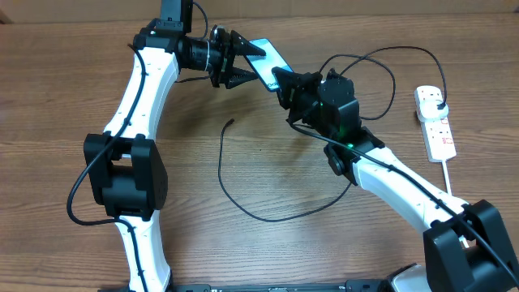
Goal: Plug charger to phone and switch on socket
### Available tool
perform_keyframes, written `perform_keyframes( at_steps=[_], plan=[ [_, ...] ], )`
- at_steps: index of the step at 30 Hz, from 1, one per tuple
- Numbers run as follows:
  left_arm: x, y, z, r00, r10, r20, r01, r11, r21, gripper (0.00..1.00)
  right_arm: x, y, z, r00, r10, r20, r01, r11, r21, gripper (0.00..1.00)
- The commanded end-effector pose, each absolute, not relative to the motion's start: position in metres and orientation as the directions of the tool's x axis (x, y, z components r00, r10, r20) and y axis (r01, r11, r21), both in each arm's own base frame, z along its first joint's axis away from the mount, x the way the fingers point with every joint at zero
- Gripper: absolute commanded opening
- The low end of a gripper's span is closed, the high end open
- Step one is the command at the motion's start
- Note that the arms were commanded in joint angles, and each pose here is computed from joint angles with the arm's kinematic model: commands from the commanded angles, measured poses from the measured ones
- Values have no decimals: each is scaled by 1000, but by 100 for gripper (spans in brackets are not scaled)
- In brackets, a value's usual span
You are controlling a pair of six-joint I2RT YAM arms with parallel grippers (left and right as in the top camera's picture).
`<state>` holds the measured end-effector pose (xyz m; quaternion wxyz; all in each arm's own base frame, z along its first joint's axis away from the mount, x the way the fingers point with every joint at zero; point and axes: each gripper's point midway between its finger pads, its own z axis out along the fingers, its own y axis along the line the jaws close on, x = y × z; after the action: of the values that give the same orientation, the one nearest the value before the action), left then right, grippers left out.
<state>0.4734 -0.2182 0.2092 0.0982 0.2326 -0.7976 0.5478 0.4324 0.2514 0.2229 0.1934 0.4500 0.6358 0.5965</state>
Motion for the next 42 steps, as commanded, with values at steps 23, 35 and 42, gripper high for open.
perform_keyframes(
  at_steps=[23, 35, 42],
  plan=[
    [478, -221, 215, -822, -308, 478, -557, 263, -788, 8, 434, 260, 262, -544, 787, 292, 265, -169, 949, 4],
    [483, -217, 208, -815, -355, 458, -561, 283, -778, 4, 434, 260, 262, -544, 787, 292, 264, -169, 950, 33],
    [488, -211, 205, -835, -372, 406, -523, 307, -795, 4, 434, 260, 260, -543, 788, 292, 271, -164, 948, 69]
  ],
)
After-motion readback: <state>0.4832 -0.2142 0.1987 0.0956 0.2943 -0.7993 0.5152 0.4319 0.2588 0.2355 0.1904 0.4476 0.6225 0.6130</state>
